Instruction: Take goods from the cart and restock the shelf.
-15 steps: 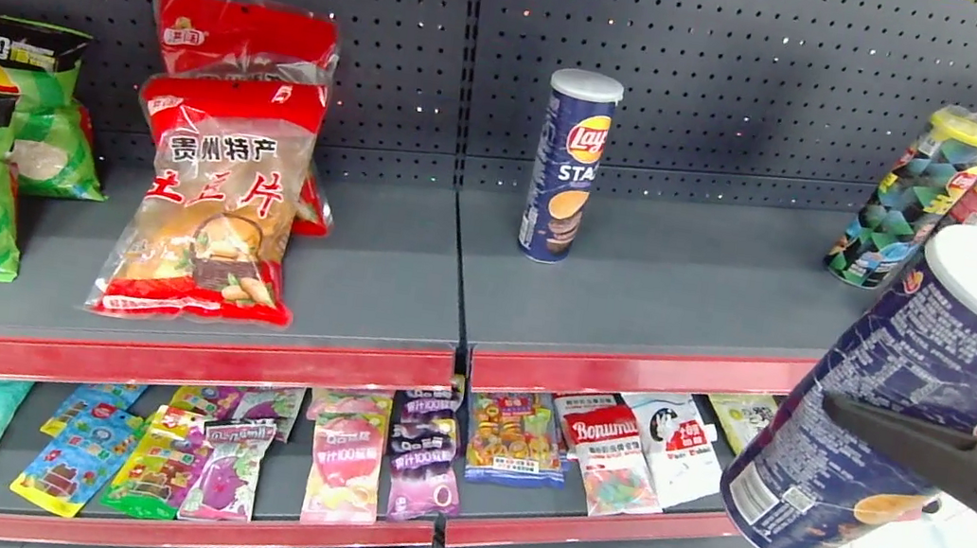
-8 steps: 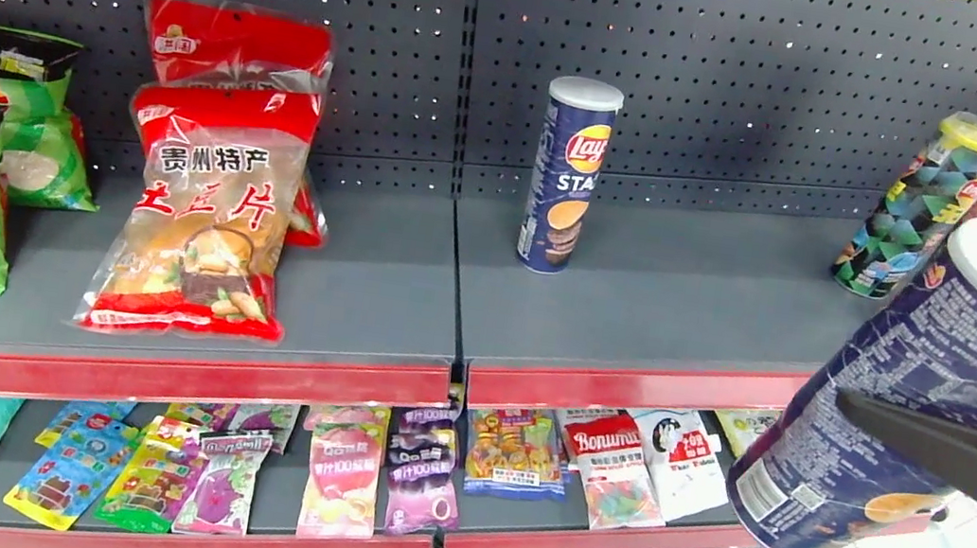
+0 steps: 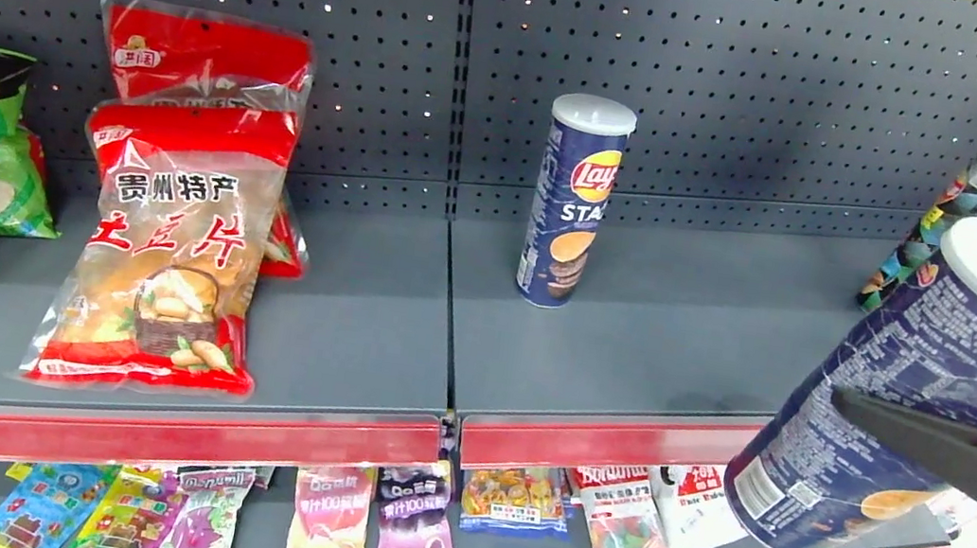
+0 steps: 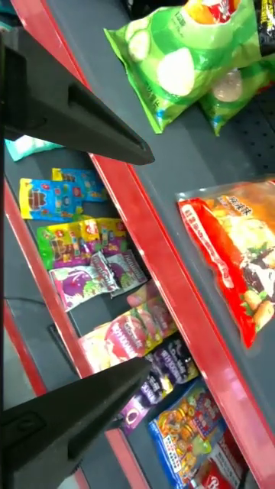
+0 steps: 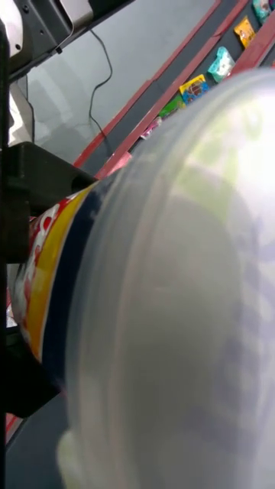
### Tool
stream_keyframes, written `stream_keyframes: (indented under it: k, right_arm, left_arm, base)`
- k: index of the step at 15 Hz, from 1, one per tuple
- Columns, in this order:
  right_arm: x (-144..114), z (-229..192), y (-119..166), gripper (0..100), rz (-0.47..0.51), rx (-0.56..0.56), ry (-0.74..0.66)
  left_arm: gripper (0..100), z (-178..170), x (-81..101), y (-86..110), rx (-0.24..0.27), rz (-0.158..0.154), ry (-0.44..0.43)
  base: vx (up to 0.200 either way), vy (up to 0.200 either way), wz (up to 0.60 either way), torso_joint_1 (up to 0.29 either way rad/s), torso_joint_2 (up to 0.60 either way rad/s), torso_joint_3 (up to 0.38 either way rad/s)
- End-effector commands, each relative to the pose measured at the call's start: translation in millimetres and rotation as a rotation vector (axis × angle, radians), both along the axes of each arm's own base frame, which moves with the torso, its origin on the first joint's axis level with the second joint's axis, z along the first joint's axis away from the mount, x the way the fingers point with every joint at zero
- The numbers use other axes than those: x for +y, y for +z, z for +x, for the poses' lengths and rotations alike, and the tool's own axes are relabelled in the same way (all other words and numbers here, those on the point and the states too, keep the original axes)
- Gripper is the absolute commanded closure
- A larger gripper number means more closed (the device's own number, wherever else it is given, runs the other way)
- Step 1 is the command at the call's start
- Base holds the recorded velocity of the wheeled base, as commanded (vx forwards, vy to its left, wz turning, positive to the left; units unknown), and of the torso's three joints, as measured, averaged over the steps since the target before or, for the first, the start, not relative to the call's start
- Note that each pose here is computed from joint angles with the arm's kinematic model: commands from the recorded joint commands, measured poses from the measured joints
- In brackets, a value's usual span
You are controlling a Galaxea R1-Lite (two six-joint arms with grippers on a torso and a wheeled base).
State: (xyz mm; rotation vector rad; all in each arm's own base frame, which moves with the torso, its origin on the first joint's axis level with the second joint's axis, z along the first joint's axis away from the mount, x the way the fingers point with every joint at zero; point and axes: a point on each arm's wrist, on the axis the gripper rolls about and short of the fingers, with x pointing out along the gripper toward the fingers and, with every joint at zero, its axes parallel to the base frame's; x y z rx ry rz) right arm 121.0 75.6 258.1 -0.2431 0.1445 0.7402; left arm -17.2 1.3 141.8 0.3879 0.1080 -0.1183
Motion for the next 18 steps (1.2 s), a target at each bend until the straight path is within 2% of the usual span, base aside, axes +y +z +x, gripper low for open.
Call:
stream_keyframes:
  k: [1,3,7,9,10,11,12,13,14,16,17,18]
  right_arm:
    - [0,0,0,100,-0.001,0.001,0.000]
    - [0,1,0,100,-0.002,0.002,0.000]
    - [1,1,0,100,-0.002,0.002,0.000]
    - [1,1,0,100,-0.001,0.001,-0.002]
    - [1,2,0,100,-0.002,0.002,-0.005]
    - [0,1,0,100,-0.001,0.003,-0.007]
    - [0,2,-1,100,-0.002,0.004,-0.008]
    - [-1,1,0,100,0.000,0.000,-0.013]
    - [0,2,2,100,0.003,-0.003,-0.016]
    - [0,4,7,100,0.009,-0.017,-0.039]
    - [1,6,11,100,0.012,-0.024,-0.050]
    - [2,9,13,100,0.013,-0.027,-0.058]
  left_arm:
    - [0,0,0.0,0.2,0.003,0.000,0.002]
    - [0,1,-0.1,-0.1,0.009,0.001,0.002]
    - [0,4,-0.6,3.2,0.022,0.001,-0.022]
    - [0,8,-1.2,8.0,0.041,0.013,-0.049]
    - [0,19,-4.2,24.2,0.069,0.013,-0.153]
    - [0,32,-8.0,42.0,0.103,-0.002,-0.246]
    - [0,41,-9.9,51.2,0.123,-0.009,-0.274]
    - [0,79,-18.7,84.7,0.159,-0.030,-0.388]
    - [0,105,-27.5,99.1,0.170,-0.048,-0.475]
    - [0,160,-62.0,120.6,0.188,-0.076,-0.647]
    - [0,186,-94.3,128.3,0.258,-0.149,-0.778]
    - [0,209,-119.1,137.0,0.294,-0.227,-0.871]
  base:
    - [0.200,0.000,0.00,0.007,0.00,0.002]
    - [0.200,0.000,0.00,-0.007,0.00,0.000]
    - [0.000,0.000,0.00,0.000,0.00,0.000]
    - [0.000,0.000,0.00,0.000,0.00,0.000]
    - [0.000,0.000,0.00,0.000,0.00,0.000]
    - [0.000,0.000,0.00,0.000,0.00,0.000]
    - [0.000,0.000,0.00,0.000,0.00,0.000]
    - [0.000,0.000,0.00,0.000,0.00,0.000]
    - [0.000,0.000,0.00,0.000,0.00,0.000]
    - [0.000,0.000,0.00,0.000,0.00,0.000]
    - [0.000,0.000,0.00,0.000,0.00,0.000]
    - [0.000,0.000,0.00,0.000,0.00,0.000]
